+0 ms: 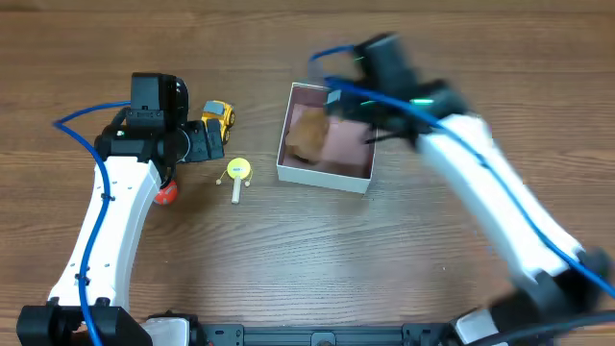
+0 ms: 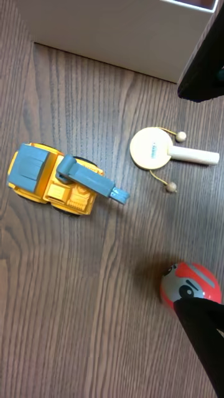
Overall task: Pack container
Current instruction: 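Lift the hamster with the right gripper and drop it into the box, then grasp the white plush duck with the right gripper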
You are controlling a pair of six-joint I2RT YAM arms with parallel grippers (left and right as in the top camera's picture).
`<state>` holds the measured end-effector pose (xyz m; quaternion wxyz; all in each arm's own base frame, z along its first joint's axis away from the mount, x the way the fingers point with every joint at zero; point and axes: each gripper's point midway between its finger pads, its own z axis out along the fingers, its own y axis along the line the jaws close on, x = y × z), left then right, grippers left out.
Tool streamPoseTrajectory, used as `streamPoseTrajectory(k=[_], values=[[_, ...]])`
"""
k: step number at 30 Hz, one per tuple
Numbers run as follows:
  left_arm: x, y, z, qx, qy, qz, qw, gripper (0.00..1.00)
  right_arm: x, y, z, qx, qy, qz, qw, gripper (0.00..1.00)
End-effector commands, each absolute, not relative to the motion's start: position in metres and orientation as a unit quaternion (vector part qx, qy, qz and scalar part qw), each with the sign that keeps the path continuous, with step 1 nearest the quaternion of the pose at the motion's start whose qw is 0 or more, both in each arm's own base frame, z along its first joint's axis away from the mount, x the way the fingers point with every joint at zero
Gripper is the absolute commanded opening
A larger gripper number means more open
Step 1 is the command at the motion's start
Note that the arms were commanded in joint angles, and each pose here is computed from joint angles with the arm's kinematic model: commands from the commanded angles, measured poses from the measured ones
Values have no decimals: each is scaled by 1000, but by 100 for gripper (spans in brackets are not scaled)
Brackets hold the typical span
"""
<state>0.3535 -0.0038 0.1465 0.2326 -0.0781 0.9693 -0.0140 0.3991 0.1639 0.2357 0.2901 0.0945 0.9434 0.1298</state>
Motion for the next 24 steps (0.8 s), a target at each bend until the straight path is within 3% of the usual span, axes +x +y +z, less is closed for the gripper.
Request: streamPoseTrajectory(k=[1, 3, 7, 11, 16, 17, 20, 24], values=[[359, -6, 154, -68, 967, -18, 243, 100, 402, 45, 249, 191, 931, 22, 310, 100], [359, -6, 155, -68, 967, -18, 244, 100, 394, -8, 223, 222, 938, -12, 265, 100], [359, -6, 155, -68, 967, -18, 244, 100, 385, -43, 152, 225, 960, 10, 168, 100], [359, -6, 154, -68, 967, -18, 243, 100, 384, -27, 90, 170, 978, 80, 91, 100], [359, -6, 155, -68, 967, -18, 244, 100, 381, -30, 42, 187, 979, 68, 38, 100], [359, -6, 155, -68, 967, -18, 244, 100, 379, -32, 34, 194, 979, 61, 28, 93], [359, -6, 155, -68, 967, -18, 244, 100, 374, -31, 25, 203, 977, 60, 7, 51], [359, -6, 155, -67, 967, -18, 244, 100, 376, -27, 40, 208, 975, 72, 16, 18]])
